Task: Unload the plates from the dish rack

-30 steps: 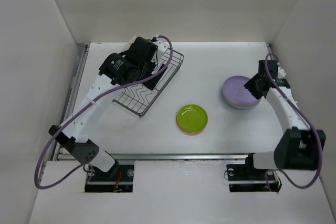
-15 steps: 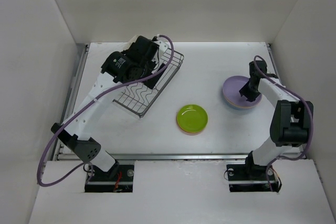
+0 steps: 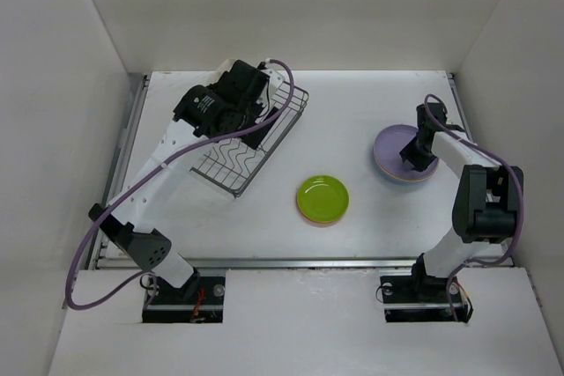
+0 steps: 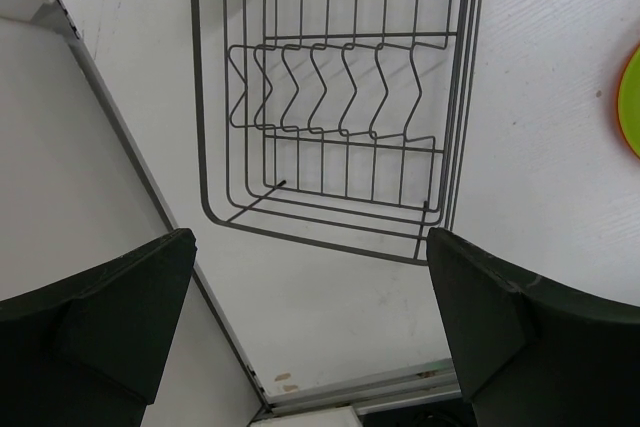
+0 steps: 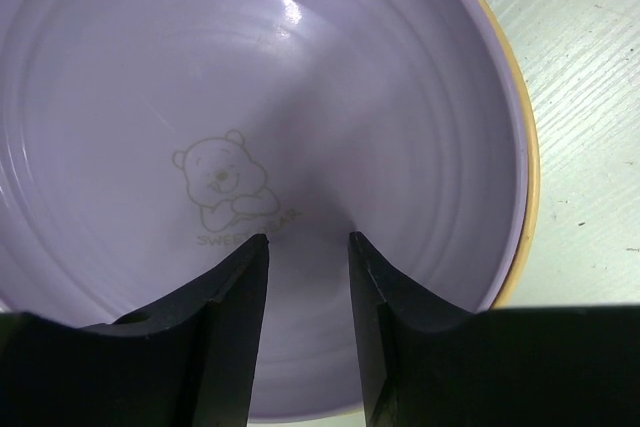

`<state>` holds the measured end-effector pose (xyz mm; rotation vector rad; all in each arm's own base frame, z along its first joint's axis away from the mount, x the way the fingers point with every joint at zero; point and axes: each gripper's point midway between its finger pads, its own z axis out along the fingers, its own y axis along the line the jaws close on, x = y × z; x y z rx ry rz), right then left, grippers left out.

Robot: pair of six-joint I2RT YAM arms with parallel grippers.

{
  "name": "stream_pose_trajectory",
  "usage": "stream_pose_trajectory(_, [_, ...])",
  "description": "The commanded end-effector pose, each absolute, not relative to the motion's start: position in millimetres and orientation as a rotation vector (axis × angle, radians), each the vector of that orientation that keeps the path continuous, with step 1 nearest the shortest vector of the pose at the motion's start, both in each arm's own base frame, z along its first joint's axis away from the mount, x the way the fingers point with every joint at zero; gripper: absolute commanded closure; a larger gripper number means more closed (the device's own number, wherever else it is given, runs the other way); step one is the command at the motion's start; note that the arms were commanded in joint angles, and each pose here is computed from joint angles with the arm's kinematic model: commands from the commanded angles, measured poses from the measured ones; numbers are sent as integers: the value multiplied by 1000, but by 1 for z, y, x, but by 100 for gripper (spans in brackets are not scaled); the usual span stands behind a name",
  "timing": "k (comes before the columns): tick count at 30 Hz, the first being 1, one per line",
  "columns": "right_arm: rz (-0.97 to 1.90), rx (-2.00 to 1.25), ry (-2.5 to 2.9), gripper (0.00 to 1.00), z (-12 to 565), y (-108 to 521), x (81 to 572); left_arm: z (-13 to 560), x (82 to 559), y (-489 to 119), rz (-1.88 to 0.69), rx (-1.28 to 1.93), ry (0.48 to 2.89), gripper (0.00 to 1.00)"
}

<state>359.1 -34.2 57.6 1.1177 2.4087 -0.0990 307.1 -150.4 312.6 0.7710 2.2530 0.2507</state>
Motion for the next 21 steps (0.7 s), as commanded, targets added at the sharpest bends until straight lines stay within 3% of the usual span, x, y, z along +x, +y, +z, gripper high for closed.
stream_pose_trajectory(1, [-75, 1091, 2337, 56, 78, -31, 372, 326, 310, -146, 267, 757, 2223, 0])
stream_pose_trajectory(7, [-161, 1017, 2306, 55, 117, -25, 376, 325, 310, -146, 271, 762, 2230, 0])
stream_pose_trajectory(12, [-36, 863, 2125, 47, 208, -5, 368, 332, 307, -142, 272, 746, 2213, 0])
stream_pose_trajectory(15, [66, 773, 1964, 31, 287, -2, 346, 336, 306, -139, 278, 735, 2203, 0])
stream_pose_trajectory(17, [75, 731, 1907, 1, 320, -6, 327, 340, 304, -136, 279, 713, 2197, 0])
stream_pose_trajectory(21, [9, 725, 1835, 1, 369, -25, 263, 348, 309, -86, 383, 541, 2201, 0])
